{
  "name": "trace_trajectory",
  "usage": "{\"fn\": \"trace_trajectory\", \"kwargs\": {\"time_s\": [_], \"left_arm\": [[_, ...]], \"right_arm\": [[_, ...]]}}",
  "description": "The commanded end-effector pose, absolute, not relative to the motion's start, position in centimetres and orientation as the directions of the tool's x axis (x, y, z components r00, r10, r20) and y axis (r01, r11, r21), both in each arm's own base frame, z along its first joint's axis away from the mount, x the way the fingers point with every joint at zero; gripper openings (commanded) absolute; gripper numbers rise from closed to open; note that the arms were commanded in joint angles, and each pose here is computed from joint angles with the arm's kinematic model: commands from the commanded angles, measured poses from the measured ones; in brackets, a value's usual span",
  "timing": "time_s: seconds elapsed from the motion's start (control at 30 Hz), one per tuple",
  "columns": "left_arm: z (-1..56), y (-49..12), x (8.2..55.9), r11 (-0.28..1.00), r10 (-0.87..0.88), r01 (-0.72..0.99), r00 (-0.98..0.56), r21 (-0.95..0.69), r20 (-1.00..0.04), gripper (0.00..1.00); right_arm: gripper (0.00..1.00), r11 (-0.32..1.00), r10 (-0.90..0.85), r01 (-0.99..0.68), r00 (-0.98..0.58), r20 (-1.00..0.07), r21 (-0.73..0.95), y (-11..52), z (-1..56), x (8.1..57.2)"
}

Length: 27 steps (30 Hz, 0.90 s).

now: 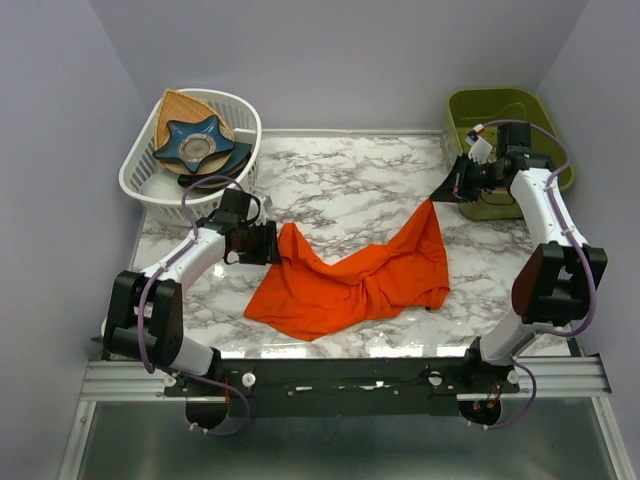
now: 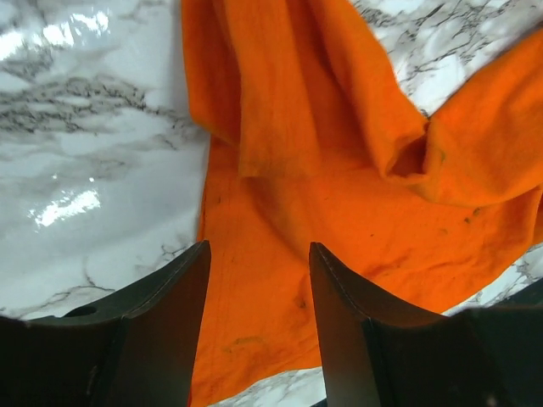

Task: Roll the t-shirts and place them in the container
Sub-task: Flatten out the T-shirt at the center of the board.

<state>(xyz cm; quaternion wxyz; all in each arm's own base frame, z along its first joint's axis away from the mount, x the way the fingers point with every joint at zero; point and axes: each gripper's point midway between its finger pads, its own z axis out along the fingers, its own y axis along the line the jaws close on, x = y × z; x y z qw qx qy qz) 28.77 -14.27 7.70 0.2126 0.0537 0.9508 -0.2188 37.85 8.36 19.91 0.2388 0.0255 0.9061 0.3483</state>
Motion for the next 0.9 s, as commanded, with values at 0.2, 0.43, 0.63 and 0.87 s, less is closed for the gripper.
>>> {"fn": "trace_trajectory", "kwargs": {"time_s": [0.2, 0.43, 0.63, 0.87], "left_arm": [[7.0, -15.7, 30.7, 0.797, -0.106, 0.196, -0.886, -0.572, -0.452, 0.47], [6.5, -16.1, 31.0, 0.744, -0.121, 0.196, -0.901, -0.639, -0.417, 0.47], [5.8, -16.4, 31.3, 0.729, -0.118, 0.187, -0.913, -0.658, -0.39, 0.47], [5.9, -16.5, 31.5, 0.727, -0.115, 0.192, -0.913, -0.66, -0.391, 0.41]], "right_arm": [[0.01, 0.79, 0.203, -0.115, -0.878, -0.434, 0.602, 7.5, 19.5, 37.3], [0.01, 0.799, 0.199, -0.111, -0.879, -0.434, 0.591, 7.3, 19.2, 36.9], [0.01, 0.802, 0.197, -0.116, -0.875, -0.443, 0.586, 7.2, 19.4, 37.4], [0.01, 0.8, 0.196, -0.115, -0.877, -0.439, 0.589, 7.2, 19.1, 37.7]]}}
